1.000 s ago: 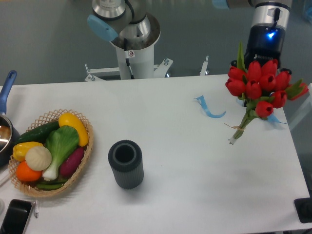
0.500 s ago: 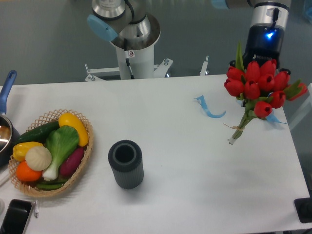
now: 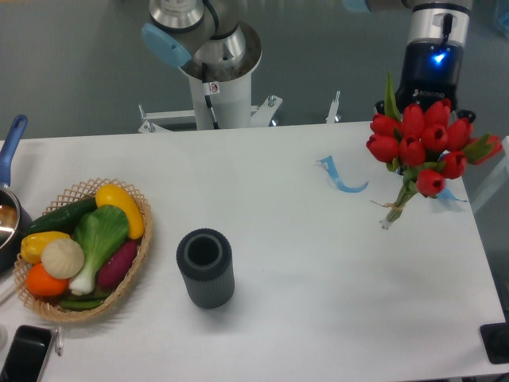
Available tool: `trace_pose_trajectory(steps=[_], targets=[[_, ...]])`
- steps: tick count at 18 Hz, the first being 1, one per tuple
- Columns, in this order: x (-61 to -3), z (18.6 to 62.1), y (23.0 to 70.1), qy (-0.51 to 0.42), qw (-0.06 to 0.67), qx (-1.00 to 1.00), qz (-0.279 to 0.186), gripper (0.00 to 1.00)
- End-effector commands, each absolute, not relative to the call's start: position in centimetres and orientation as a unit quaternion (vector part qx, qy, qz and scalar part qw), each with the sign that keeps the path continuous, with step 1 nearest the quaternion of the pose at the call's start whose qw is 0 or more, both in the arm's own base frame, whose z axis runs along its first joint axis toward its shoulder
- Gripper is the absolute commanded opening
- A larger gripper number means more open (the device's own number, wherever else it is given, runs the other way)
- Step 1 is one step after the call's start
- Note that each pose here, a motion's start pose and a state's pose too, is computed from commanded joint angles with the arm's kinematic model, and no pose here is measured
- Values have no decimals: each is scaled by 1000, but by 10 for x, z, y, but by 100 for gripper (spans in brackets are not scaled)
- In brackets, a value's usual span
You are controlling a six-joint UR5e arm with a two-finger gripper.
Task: Place the flowers on the table
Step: 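Hold the red tulip bouquet in the gripper above the table, then carry the tulip bouquet toward the black cup and lower it onto the table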
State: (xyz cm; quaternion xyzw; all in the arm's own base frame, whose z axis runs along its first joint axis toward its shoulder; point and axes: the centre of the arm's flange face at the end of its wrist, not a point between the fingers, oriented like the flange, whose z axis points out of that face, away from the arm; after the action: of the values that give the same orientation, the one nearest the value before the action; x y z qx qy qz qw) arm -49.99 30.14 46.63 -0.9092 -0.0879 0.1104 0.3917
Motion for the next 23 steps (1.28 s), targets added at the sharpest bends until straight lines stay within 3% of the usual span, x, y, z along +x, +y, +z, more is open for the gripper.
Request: trace_pose_trajectory(steps=[7, 18, 23], targets=[[-483, 424, 351, -35, 253, -956, 147, 35], [-476, 300, 471, 52, 15, -983, 174, 35], [-482, 249, 509, 69, -8, -985, 160, 35]])
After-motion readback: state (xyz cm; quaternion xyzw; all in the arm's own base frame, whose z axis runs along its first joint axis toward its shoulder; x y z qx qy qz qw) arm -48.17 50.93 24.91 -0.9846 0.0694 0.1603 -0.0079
